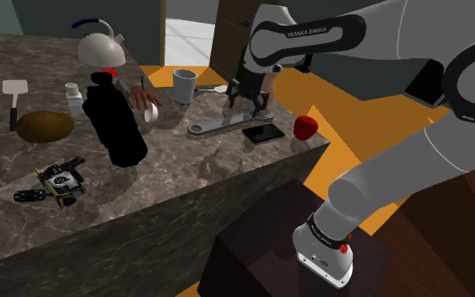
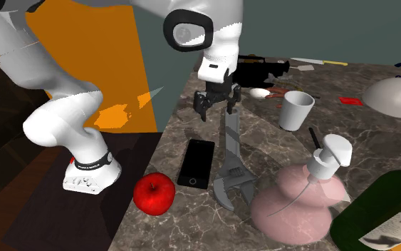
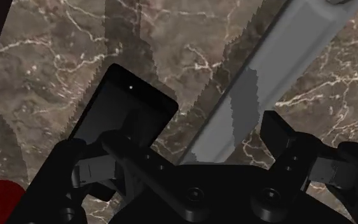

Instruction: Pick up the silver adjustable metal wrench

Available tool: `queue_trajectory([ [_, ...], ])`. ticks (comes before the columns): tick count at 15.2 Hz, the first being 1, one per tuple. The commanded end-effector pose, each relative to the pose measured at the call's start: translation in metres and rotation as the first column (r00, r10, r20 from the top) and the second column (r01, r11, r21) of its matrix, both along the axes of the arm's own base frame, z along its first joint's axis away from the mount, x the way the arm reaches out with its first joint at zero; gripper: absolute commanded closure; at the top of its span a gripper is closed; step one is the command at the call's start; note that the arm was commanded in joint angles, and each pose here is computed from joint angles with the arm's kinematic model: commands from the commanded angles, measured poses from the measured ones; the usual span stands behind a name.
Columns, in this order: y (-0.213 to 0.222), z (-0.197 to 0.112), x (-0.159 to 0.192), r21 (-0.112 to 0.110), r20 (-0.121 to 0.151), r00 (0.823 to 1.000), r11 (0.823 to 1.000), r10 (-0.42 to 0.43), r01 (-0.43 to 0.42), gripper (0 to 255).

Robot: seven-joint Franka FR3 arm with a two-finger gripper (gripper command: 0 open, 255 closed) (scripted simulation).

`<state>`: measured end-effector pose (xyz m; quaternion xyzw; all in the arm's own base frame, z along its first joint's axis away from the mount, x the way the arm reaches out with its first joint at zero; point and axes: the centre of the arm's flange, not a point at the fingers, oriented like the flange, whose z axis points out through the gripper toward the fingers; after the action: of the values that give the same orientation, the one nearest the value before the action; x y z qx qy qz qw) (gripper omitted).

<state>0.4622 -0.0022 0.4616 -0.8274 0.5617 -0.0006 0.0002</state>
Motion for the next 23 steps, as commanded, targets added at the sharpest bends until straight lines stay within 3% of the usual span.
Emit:
queue_trajectory([
  [1, -0.009, -0.015, 0.019, -0.008, 0.007, 0.992, 0.992, -0.125, 0.125, 0],
  [3, -0.023, -0.03, 0.034, -0.017, 0.012, 0.971, 0.971, -0.24, 0.24, 0],
  [6, -0.044, -0.049, 0.052, -0.026, 0.021, 0.922, 0.922, -0.387, 0.387, 0],
  [15, -0.044, -0.089, 0.052, -0.026, 0.021, 0.922, 0.922, -0.387, 0.387, 0],
  [16, -0.043, -0.09, 0.051, -0.026, 0.021, 0.922, 0.922, -0.387, 0.387, 255],
  [23, -0.043, -0.09, 0.051, -0.027, 0.021, 0.922, 0.922, -0.387, 0.387, 255],
])
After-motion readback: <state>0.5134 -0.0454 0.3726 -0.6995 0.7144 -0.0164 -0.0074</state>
